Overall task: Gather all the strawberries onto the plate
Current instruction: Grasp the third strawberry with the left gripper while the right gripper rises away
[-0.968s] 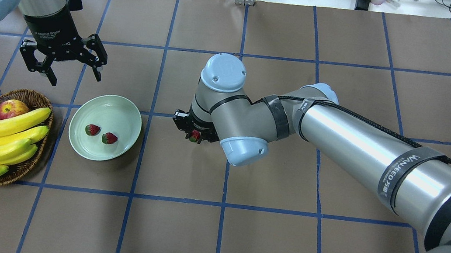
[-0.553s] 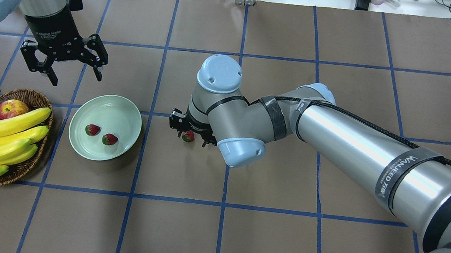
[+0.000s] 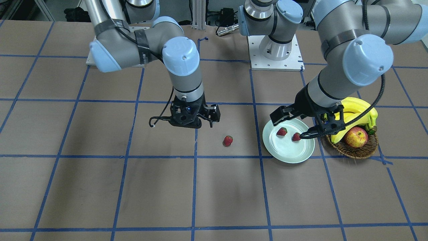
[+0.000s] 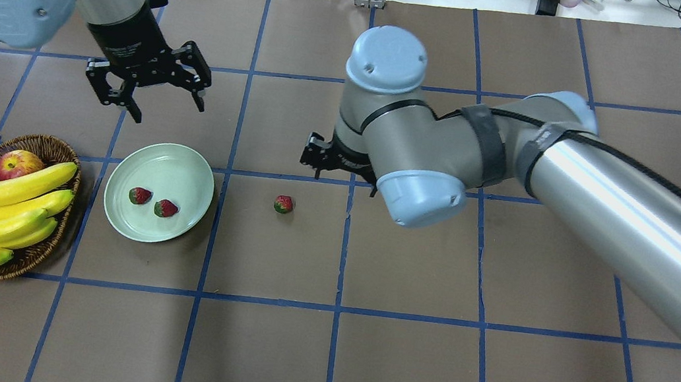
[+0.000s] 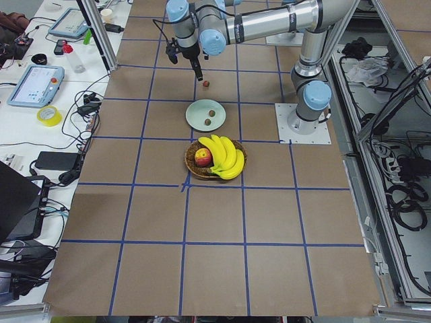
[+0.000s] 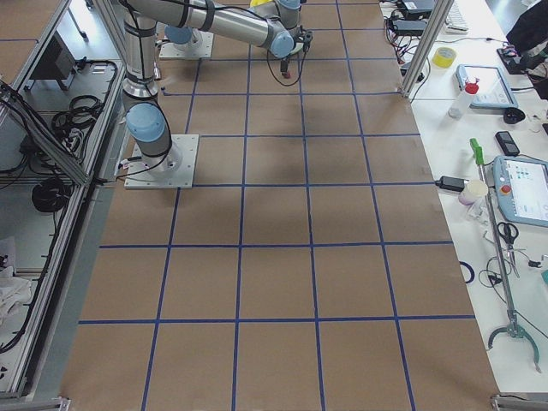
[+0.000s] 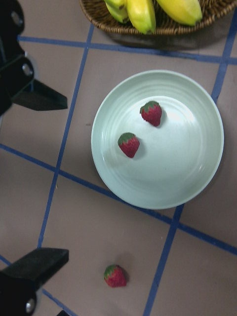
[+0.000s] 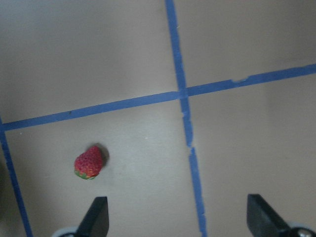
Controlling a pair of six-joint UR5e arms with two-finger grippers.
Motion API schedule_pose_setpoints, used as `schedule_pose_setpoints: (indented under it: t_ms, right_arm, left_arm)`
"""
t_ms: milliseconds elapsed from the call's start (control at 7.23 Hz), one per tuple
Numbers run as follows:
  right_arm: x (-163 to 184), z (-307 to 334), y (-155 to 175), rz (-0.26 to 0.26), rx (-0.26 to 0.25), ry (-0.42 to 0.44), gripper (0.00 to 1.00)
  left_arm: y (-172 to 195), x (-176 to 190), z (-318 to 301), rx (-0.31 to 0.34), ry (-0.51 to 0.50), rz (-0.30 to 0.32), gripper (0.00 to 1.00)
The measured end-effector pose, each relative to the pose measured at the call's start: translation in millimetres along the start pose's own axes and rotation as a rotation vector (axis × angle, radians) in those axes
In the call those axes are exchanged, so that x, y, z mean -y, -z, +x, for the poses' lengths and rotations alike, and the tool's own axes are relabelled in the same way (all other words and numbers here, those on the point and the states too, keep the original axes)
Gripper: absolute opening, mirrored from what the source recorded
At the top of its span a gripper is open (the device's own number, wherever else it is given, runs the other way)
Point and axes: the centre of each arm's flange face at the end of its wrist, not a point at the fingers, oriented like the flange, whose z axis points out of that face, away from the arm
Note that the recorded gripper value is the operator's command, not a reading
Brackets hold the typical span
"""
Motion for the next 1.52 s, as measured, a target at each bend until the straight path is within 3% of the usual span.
schedule_pose_setpoints:
  t_ms: [138, 415, 691, 1106, 1383, 1521]
  right_arm:
    - [19, 36, 32, 0.031, -0.027, 0.021, 1.0]
    - [30, 94, 80, 0.057, -0.161, 0.066, 1.0]
    - [15, 113, 133, 0.078, -0.213, 0.075, 1.0]
    - [4, 106, 221, 0.133, -0.183, 0.087, 1.0]
    - [3, 99, 230, 0.133, -0.147, 0.112, 1.0]
    - [4, 96, 229, 0.123, -0.115, 0.149, 1.0]
  left_arm:
    - [-19, -3, 29, -0.022, -0.067, 0.048, 1.0]
    - [-70, -8, 62, -0.05, -0.219, 0.108, 1.0]
    - [-118, -26, 82, -0.041, -0.337, 0.063, 1.0]
    - [-177, -39, 79, -0.026, -0.358, -0.004, 1.0]
    - [-197, -35, 81, -0.047, -0.36, -0.005, 1.0]
    - [-205, -34, 83, -0.054, -0.362, -0.009, 0.94]
